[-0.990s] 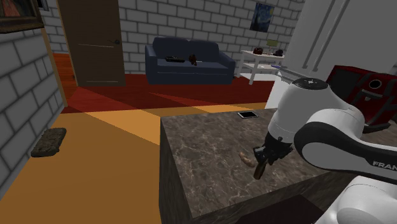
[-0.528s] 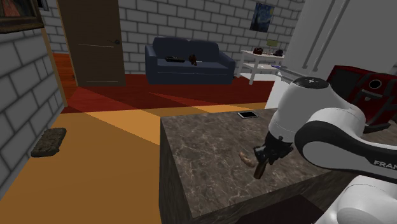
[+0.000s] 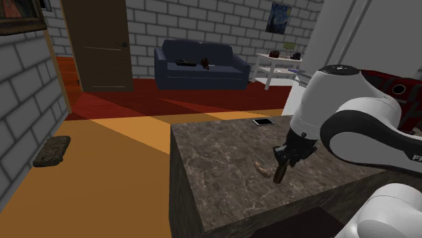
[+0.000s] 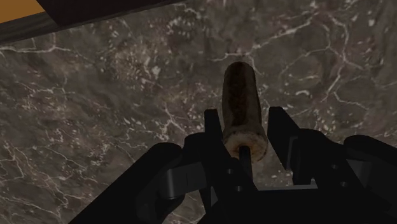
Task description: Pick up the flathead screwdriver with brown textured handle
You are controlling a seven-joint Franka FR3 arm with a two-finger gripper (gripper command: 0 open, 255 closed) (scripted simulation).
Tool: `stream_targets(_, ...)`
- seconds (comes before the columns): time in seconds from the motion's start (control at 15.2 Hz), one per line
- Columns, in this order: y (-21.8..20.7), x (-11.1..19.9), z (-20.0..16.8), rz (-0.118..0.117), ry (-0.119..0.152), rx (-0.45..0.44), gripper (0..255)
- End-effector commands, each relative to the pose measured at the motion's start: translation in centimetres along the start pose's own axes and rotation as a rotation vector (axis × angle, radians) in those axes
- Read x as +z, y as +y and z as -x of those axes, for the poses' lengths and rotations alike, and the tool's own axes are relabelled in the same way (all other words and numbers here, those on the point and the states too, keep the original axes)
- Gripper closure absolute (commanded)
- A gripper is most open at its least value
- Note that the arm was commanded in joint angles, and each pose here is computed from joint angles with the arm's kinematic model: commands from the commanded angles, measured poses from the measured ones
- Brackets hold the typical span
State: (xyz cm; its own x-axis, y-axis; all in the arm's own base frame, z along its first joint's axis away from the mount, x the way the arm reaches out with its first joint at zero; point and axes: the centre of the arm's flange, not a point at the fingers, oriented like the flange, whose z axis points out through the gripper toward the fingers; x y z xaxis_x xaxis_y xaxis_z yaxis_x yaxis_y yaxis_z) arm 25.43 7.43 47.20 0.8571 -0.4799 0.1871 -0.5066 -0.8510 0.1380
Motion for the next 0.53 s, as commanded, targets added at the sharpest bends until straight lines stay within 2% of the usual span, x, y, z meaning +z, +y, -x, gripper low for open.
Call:
stream_targets(0.0,0.2,-1.0,-0.2,0.0,0.0,0.0,255)
stream_targets(0.33,0.6,-3.6,-0.7,0.0,0.0,0.0,255)
stream_targets(0.46,0.6,-3.6,-0.7,0.0,0.0,0.0,255)
